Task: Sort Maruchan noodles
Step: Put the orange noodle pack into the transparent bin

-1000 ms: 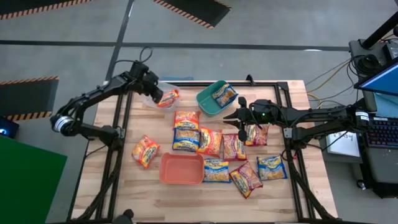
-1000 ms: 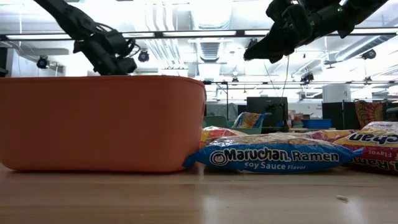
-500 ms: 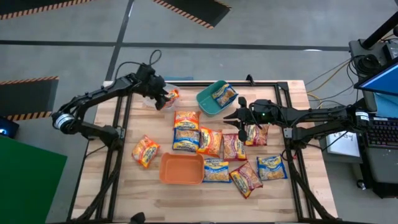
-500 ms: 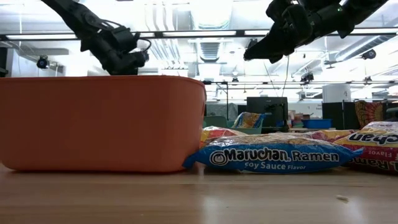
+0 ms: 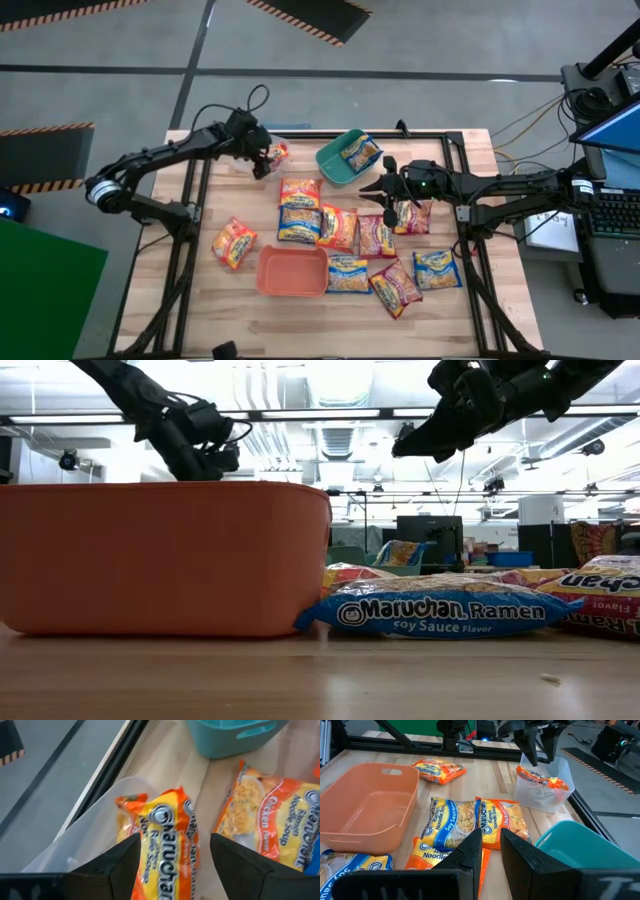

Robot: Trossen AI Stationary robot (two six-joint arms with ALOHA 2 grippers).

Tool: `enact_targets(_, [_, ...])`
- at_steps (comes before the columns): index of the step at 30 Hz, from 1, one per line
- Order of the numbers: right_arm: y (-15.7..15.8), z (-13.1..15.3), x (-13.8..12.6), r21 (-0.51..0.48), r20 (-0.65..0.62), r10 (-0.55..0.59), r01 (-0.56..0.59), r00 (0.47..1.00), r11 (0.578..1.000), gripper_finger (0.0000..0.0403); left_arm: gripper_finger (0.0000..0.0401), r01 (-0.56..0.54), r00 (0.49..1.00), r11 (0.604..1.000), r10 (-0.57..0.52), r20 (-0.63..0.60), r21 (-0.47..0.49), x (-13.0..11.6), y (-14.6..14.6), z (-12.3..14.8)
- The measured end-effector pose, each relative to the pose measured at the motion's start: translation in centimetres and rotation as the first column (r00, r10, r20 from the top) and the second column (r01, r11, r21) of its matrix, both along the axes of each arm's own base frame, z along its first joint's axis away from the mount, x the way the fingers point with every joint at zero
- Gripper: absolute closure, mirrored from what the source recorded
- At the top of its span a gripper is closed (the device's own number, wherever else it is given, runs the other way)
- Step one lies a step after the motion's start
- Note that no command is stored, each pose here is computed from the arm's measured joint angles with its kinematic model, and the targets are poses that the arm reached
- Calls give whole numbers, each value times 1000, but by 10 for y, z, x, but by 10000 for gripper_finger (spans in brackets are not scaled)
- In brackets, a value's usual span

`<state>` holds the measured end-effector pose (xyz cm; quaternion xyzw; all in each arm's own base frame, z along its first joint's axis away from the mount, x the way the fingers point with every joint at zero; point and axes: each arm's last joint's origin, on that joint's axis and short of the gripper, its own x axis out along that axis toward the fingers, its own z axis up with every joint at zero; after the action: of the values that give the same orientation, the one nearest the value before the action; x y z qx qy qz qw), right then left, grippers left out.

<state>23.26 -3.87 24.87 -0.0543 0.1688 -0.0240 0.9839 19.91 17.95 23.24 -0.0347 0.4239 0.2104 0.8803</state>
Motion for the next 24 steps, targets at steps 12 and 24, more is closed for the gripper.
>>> enact_targets(12, [0, 0, 0, 3, -1, 0, 0, 1000, 1000, 344, 185, 0, 999, 999, -3, -55, -38, 5, 5, -29])
enact_targets(24, [0, 0, 0, 3, -1, -1, 1, 1000, 1000, 344, 195, -48, 988, 998, 43, -150, -33, 12, 15, -54])
